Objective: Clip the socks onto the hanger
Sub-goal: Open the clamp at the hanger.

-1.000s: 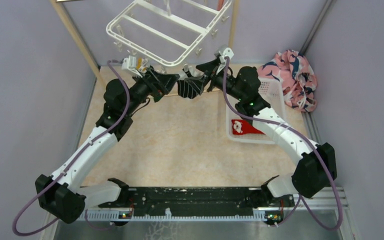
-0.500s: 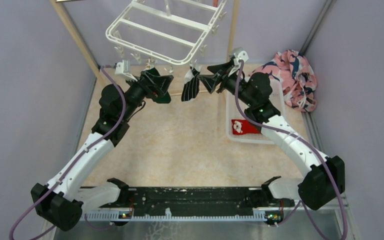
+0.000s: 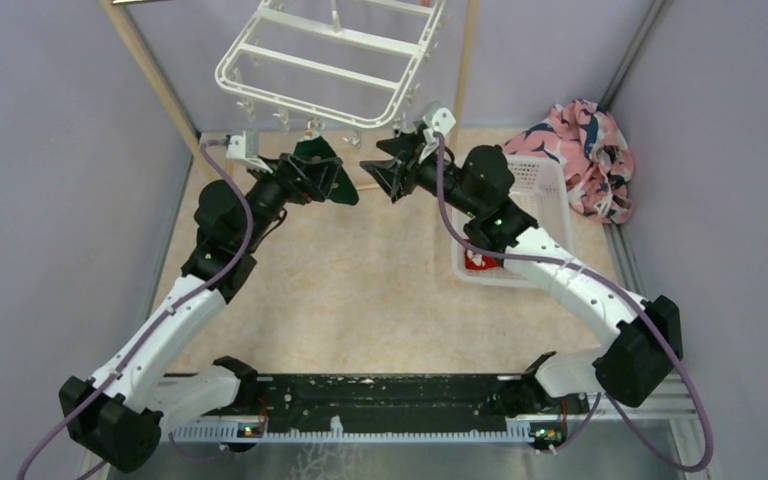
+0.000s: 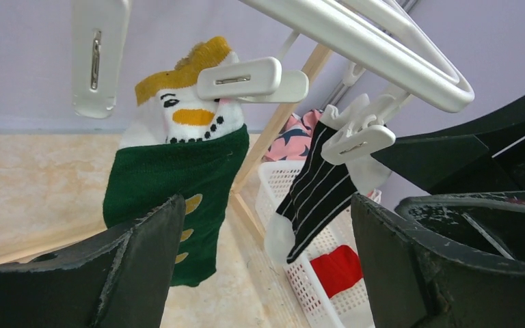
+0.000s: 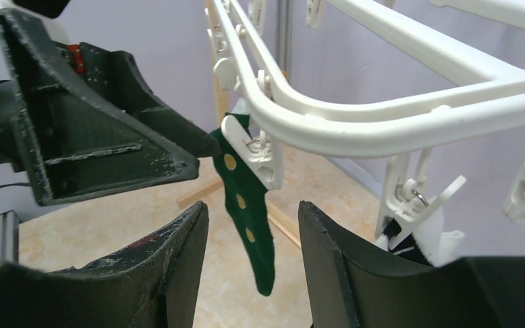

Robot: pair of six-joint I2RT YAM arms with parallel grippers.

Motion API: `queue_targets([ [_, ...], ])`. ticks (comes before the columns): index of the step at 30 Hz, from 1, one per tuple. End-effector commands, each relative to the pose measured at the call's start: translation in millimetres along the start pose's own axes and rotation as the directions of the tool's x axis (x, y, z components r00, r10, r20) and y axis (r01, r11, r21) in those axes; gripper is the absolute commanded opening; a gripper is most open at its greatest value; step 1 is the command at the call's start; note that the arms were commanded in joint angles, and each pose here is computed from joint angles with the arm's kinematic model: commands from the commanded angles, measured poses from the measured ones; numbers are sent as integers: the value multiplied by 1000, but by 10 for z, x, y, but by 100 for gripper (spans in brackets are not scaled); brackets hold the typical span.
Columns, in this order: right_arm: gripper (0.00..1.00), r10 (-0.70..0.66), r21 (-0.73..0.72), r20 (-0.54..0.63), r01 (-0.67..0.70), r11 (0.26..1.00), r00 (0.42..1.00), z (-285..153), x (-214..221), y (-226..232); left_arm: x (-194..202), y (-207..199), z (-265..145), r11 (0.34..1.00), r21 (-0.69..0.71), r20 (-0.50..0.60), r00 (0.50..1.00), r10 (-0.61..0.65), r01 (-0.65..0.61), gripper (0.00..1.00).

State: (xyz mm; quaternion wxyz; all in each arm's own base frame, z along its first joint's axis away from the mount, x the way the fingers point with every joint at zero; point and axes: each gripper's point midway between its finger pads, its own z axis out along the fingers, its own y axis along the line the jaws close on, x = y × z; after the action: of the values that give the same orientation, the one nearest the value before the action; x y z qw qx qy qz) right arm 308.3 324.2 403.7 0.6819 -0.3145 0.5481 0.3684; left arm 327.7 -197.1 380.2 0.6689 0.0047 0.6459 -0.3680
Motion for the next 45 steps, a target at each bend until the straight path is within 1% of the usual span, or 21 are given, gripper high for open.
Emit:
queue_targets([
  [1, 51, -60, 12, 71, 59, 998, 996, 157, -302, -76, -102, -15, -31, 999, 3, 48, 998, 34, -34, 95],
  [4, 54, -62, 18, 62, 61, 998, 996, 251, -285, -124, -105, -19, -27, 999, 4, 49, 998, 35, -36, 95],
  [7, 58, -100, 29, 47, 99, 995, 994, 331, -236, -184, -103, -25, -21, 999, 8, 47, 998, 38, -39, 95],
  [11, 58, -124, 48, 38, 122, 991, 992, 392, -203, -250, -104, -27, -16, 999, 9, 46, 998, 41, -42, 95],
  [13, 56, -131, 54, 36, 129, 990, 991, 418, -201, -278, -105, -31, -20, 999, 10, 46, 998, 41, -42, 95],
  [16, 52, -132, 42, 36, 130, 991, 991, 454, -188, -265, -94, -28, -19, 999, 11, 43, 998, 42, -42, 96],
  [20, 49, -130, 17, 49, 129, 991, 990, 469, -217, -220, -91, -30, -19, 999, 12, 40, 998, 42, -42, 96],
  [21, 47, -130, 14, 54, 129, 992, 990, 471, -228, -219, -96, -29, -18, 999, 11, 41, 998, 42, -42, 96],
  [25, 23, -126, -1, 62, 127, 992, 990, 468, -254, -186, -88, -34, -15, 999, 14, 39, 998, 41, -42, 96],
  [28, 8, -122, -8, 68, 123, 992, 990, 447, -270, -163, -81, -21, -12, 999, 9, 38, 998, 41, -42, 96],
  [29, 1, -120, -12, 70, 121, 993, 990, 438, -270, -149, -83, -25, -13, 999, 10, 38, 998, 41, -42, 96],
  [35, 0, -117, -24, 68, 119, 993, 991, 385, -277, -110, -114, -54, -31, 998, 24, 51, 998, 49, -50, 96],
  [40, 0, -121, -12, 63, 122, 992, 991, 297, -262, -103, -174, -29, -65, 998, 6, 72, 995, 69, -70, 97],
  [42, 0, -119, -18, 59, 121, 993, 991, 260, -248, -81, -225, -61, -91, 995, 21, 95, 991, 91, -94, 97],
  [45, 0, -119, -28, 63, 121, 992, 991, 203, -282, -41, -314, -156, -159, 984, 70, 148, 978, 149, -161, 97],
])
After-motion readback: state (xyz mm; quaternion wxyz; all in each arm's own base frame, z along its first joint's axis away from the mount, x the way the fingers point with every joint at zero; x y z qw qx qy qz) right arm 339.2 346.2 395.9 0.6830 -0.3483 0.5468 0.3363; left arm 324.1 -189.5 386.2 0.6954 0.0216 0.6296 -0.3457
